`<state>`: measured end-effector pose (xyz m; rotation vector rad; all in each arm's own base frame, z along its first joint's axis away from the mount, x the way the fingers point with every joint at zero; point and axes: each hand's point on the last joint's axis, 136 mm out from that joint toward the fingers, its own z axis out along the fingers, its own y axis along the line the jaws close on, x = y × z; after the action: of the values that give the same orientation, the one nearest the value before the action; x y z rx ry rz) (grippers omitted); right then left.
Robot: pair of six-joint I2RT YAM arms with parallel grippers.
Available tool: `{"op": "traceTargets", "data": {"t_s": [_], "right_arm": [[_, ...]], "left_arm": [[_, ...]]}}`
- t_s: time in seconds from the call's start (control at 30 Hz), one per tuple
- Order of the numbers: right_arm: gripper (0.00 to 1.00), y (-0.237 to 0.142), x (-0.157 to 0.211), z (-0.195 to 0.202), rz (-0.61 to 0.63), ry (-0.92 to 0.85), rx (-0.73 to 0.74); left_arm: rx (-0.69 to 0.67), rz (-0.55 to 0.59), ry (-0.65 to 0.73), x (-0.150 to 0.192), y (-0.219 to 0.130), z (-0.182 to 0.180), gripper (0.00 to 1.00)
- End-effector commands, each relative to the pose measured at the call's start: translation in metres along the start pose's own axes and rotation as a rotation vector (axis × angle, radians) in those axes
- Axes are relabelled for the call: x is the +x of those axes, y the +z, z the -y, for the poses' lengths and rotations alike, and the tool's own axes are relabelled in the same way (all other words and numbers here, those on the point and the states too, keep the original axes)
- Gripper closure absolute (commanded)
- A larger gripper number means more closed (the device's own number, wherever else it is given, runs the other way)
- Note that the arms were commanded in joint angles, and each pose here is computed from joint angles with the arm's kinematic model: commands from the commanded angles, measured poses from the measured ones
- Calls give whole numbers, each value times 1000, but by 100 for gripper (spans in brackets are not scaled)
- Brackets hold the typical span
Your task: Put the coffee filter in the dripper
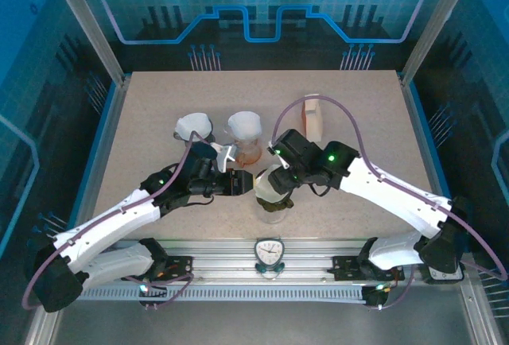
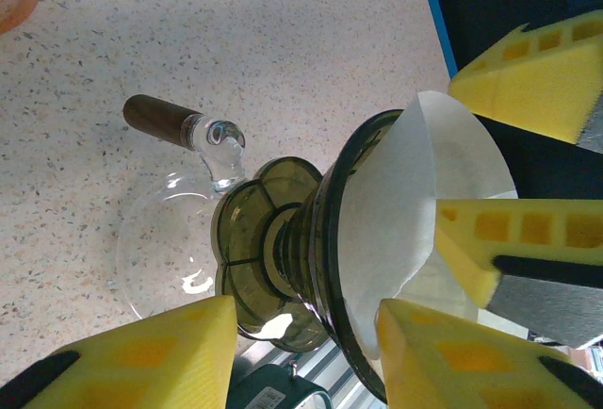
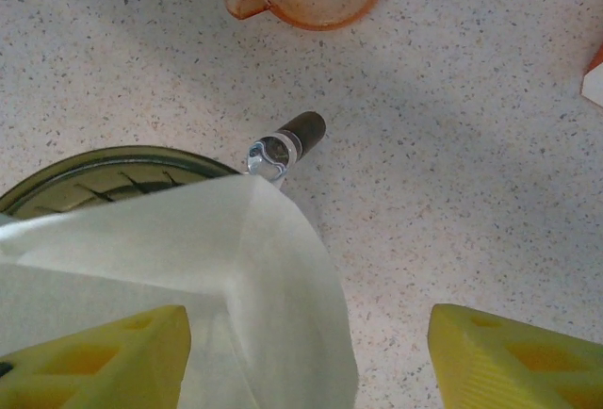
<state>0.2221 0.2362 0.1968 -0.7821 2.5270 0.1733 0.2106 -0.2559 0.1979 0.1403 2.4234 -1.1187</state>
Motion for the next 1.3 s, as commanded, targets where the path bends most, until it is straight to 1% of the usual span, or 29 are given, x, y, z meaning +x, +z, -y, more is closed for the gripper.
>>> {"op": "traceTargets", "data": {"t_s": [0.0, 0.33, 0.5, 0.7, 0.77, 0.9, 1.03, 1.1, 1.2, 1.27], "right_arm": [[30, 12, -2, -3, -7, 1, 17], [28, 40, 10, -8, -91, -23, 29], [28, 48, 15, -6, -104, -21, 44], [28, 54, 21, -3, -96, -8, 62], [28, 51, 17, -3, -71, -3, 55], [27, 37, 1, -5, -5, 6, 41], [26, 18, -13, -5, 58, 22, 25], [23, 10, -16, -5, 80, 35, 19], [21, -1, -18, -1, 109, 53, 19], [21, -4, -16, -1, 109, 57, 17]], "left_arm": [[-8, 14, -8, 2, -1, -5, 54], [-8, 19, -6, 3, -1, -6, 53], [-3, 20, -8, 3, -1, -6, 53], [15, 47, -20, -2, -7, -2, 46], [20, 54, -21, -3, -9, -1, 44], [21, 51, -22, -2, -9, -1, 42], [31, 52, -26, -2, -10, 1, 35], [33, 53, -26, -2, -10, 1, 34], [34, 53, -25, -3, -10, 2, 33], [40, 53, -22, -4, -10, 3, 27]]}}
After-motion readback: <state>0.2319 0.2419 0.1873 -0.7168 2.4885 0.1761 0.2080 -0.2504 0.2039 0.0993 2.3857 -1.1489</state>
